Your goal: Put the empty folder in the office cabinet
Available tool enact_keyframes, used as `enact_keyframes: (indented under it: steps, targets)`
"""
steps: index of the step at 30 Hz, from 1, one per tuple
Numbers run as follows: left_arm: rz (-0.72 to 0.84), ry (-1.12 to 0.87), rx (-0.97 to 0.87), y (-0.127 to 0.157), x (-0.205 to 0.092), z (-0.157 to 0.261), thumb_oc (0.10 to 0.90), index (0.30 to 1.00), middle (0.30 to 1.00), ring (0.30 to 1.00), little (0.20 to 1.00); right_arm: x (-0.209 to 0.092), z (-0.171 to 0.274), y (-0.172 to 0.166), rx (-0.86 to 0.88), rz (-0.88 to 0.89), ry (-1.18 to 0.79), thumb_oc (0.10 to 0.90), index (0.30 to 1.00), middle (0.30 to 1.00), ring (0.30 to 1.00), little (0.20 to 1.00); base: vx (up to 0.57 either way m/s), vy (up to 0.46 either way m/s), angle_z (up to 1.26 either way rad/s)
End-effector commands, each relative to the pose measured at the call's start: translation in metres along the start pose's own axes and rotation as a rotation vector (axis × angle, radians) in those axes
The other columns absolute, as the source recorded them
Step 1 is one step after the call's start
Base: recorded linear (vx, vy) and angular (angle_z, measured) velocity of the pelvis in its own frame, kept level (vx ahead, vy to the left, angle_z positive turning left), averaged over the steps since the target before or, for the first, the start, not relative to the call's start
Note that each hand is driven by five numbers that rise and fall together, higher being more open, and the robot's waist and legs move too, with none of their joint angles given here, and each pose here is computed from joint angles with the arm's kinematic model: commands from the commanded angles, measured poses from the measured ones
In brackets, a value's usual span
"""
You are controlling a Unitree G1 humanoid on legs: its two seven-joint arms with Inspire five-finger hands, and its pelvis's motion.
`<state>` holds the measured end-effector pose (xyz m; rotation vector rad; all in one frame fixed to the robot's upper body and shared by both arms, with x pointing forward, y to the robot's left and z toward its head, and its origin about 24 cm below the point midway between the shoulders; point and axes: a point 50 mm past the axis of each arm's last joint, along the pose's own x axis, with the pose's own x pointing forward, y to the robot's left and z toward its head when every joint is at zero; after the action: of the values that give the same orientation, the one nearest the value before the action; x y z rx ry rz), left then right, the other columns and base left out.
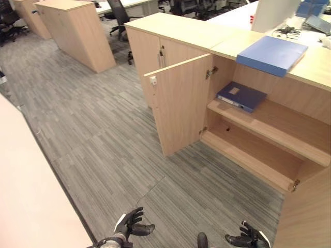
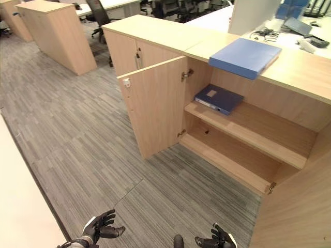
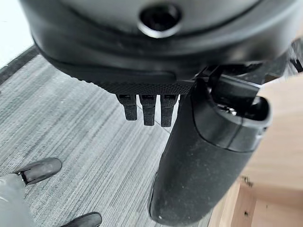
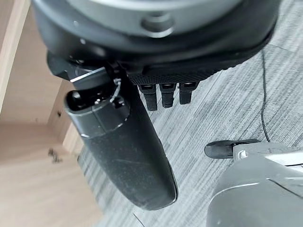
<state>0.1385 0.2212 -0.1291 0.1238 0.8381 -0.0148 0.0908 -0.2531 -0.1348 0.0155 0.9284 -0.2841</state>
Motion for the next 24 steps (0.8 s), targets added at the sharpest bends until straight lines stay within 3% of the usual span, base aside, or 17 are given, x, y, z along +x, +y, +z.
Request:
enact_keyframes:
  steps: [1,14,19,24]
  targets:
    - [0.022,-0.150,0.040,0.009,0.011,0.041,0.800,0.900,0.900,0.900,0.900,0.005,0.048,-0.012,0.003,-0.009,-0.197,0.800,0.900,0.900,0.900,0.900,0.00,-0.213,-0.88]
    - [0.067,0.012,0.026,0.011,0.012,0.011,0.800,0.900,0.900,0.900,0.900,0.006,0.033,-0.018,-0.032,-0.040,-0.116,0.800,0.900,0.900,0.900,0.900,0.17,-0.023,-0.83]
    - [0.128,0.157,-0.002,0.022,-0.002,-0.028,0.800,0.900,0.900,0.900,0.900,0.008,0.021,-0.005,-0.077,-0.001,-0.056,0.800,0.900,0.900,0.900,0.900,0.58,-0.034,-2.42]
    - [0.135,0.226,0.089,0.033,-0.010,-0.043,0.800,0.900,0.900,0.900,0.900,0.014,0.030,0.007,-0.040,0.027,-0.074,0.800,0.900,0.900,0.900,0.900,0.55,0.233,-0.81]
